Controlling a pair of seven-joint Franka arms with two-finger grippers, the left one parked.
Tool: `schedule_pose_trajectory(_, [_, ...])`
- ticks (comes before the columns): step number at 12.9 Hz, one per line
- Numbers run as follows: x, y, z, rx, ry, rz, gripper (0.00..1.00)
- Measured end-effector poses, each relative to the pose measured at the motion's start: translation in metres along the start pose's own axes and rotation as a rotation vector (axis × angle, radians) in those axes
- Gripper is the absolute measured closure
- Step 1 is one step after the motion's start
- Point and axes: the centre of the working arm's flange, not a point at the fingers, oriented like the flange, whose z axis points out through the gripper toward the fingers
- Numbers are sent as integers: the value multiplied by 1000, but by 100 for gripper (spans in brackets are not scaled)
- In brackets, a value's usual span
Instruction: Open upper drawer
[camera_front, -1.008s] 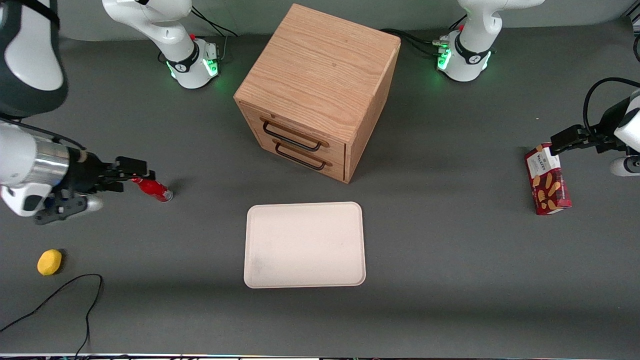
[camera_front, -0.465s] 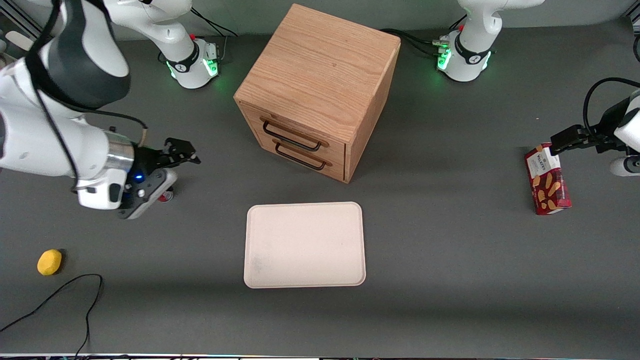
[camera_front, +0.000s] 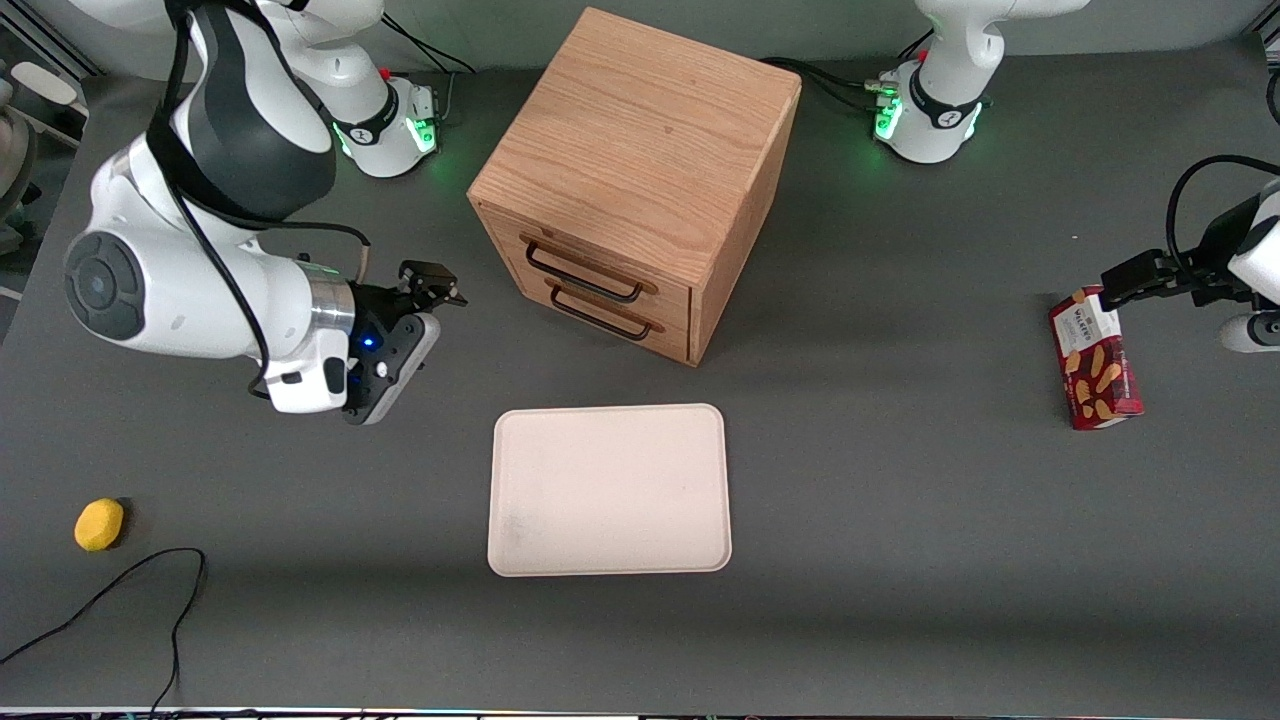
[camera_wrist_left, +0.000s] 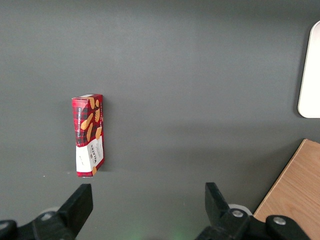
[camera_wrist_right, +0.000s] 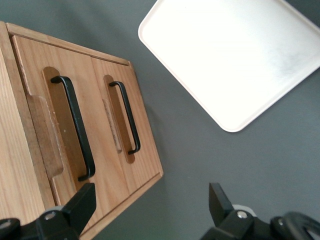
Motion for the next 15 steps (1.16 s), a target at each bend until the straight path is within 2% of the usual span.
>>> schedule_pose_trajectory(3, [13,-1,26,32,-27,-11,0])
schedule_pose_trajectory(9, [41,-50,67,45,-87,-89,0])
schedule_pose_trajectory(15, [53,-65,96,51,-116,-96,0])
